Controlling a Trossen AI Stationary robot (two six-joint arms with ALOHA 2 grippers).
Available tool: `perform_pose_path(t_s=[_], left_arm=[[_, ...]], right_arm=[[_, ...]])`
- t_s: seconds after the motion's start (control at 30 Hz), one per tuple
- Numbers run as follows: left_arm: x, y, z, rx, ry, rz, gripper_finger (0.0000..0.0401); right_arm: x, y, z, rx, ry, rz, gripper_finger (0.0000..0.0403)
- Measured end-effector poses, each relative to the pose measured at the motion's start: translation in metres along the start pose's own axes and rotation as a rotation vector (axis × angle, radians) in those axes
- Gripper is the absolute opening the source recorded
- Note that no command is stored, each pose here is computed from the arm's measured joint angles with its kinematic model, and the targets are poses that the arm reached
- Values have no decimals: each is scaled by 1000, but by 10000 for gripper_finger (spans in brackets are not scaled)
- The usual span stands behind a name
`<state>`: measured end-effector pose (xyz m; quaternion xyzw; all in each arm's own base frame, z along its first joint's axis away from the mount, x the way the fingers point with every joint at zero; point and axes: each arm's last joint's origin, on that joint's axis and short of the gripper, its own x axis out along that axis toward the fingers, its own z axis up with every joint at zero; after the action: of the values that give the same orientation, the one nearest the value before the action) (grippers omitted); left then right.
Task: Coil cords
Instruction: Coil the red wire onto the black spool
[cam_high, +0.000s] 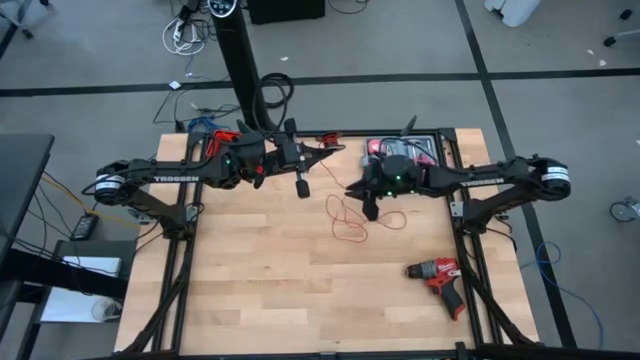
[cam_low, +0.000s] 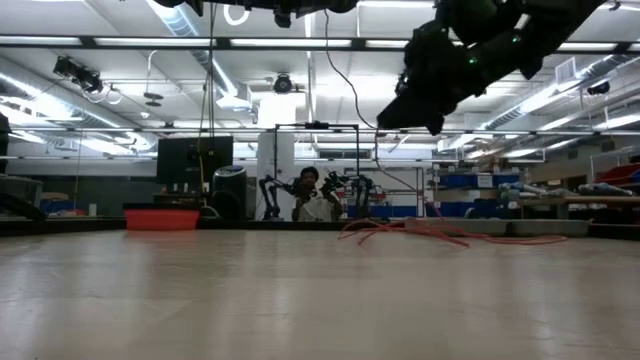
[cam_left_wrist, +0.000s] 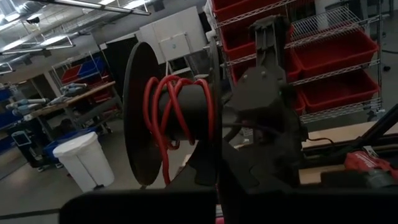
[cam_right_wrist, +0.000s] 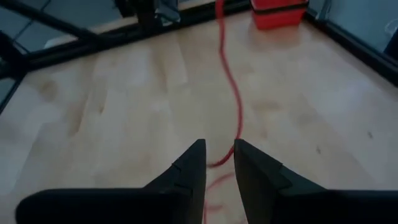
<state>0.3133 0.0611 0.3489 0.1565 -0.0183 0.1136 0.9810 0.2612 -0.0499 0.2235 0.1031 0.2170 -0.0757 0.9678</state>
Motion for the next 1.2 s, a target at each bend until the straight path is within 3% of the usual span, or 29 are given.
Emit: perform_pose_path(t_s=[0.23, 0.6, 1.2], left_arm=[[0, 0, -1, -1, 6, -2, 1], [0, -2, -5, -9, 57, -20, 1], [2, -3, -9, -52, 65, -18, 1]], right_arm=[[21, -3, -1, -79, -78, 4, 83], [8, 0, 17, -261, -215, -70, 76], [27, -7, 12, -216, -241, -11, 74]])
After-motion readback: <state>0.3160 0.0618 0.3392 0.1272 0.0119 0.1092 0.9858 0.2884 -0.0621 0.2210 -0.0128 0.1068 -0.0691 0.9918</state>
